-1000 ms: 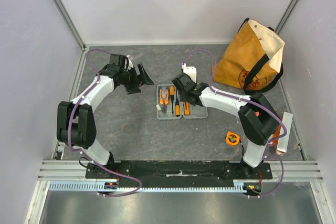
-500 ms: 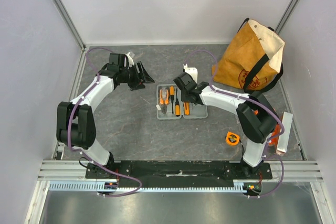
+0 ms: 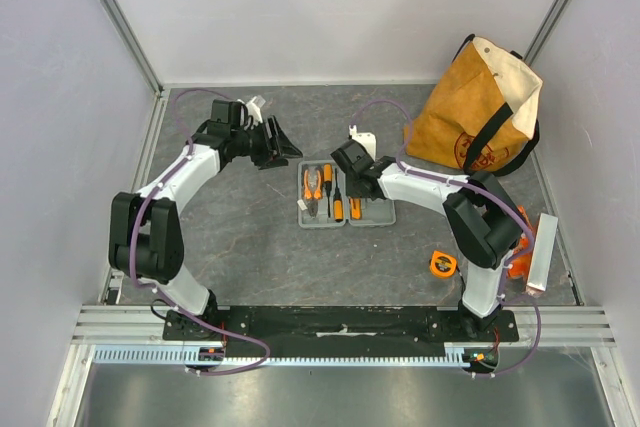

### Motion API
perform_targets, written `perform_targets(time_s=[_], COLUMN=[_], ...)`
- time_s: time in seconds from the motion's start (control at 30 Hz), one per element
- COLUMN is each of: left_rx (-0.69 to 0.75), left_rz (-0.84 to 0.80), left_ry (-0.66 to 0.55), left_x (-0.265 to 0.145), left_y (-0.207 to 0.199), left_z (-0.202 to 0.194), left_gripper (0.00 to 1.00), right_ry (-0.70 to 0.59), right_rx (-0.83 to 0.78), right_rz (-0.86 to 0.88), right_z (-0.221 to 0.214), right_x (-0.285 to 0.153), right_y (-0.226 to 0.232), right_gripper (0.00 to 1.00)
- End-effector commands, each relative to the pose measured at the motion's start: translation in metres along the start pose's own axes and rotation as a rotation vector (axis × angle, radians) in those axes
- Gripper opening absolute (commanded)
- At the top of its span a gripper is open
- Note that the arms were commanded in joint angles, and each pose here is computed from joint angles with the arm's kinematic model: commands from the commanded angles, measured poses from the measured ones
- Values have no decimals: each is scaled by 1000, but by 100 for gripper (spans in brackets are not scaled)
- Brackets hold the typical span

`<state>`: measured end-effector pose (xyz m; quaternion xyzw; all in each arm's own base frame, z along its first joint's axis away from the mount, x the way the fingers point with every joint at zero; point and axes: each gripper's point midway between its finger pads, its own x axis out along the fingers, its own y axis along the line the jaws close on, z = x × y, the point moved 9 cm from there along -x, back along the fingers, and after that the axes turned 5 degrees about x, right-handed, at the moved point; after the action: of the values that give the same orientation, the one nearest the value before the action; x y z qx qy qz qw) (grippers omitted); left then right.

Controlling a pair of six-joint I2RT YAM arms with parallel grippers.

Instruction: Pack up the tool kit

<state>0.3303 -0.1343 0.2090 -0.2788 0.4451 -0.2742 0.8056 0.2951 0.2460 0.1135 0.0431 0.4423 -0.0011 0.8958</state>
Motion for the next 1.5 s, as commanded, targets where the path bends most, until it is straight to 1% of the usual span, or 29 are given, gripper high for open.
perform_targets(time_s=[0.0, 0.23, 0.47, 0.63, 0.77, 0.83, 0.87, 0.97, 1.03, 1.13, 1.2, 1.33, 1.47], left_rx=[60, 76, 102, 113, 123, 115, 119, 136, 143, 136, 129, 132, 155], left_rz=[-86, -101, -130, -151, -156, -129, -118, -103, -95, -83, -80, -88, -111], left_ry=[6, 62, 122, 163, 176, 165, 145, 105, 82, 94, 108, 138, 178], left_x=[7, 27, 50, 71, 83, 87, 88, 86, 88, 96, 101, 113, 128], left_y=[-15, -24, -40, -52, -61, -62, -64, -76, -79, -76, -75, -78, -86], left_z=[5, -4, -13, -16, -15, -14, -9, 5, 9, 7, 6, -1, -11], left_gripper=[63, 61, 54, 46, 42, 42, 44, 47, 48, 47, 46, 43, 37], right_ry=[80, 138, 180, 161, 100, 54, 33, -1, -25, -55, -72, -65, -33], right_rx=[-7, -29, -34, -43, -16, 6, 13, 17, 31, 51, 59, 59, 56], right_rz=[-29, -78, -98, -104, -98, -101, -99, -69, -54, -35, -31, -4, 46], right_z=[-20, -42, -61, -58, -40, -25, -18, -2, 6, 15, 20, 20, 11], right_x=[13, 27, 38, 36, 24, 13, 9, -2, -9, -20, -26, -33, -36], right_y=[-7, -18, -27, -28, -23, -20, -18, -12, -10, -8, -9, -10, -11], right_gripper=[0, 0, 0, 0, 1, 8, 11, 21, 28, 39, 43, 41, 31])
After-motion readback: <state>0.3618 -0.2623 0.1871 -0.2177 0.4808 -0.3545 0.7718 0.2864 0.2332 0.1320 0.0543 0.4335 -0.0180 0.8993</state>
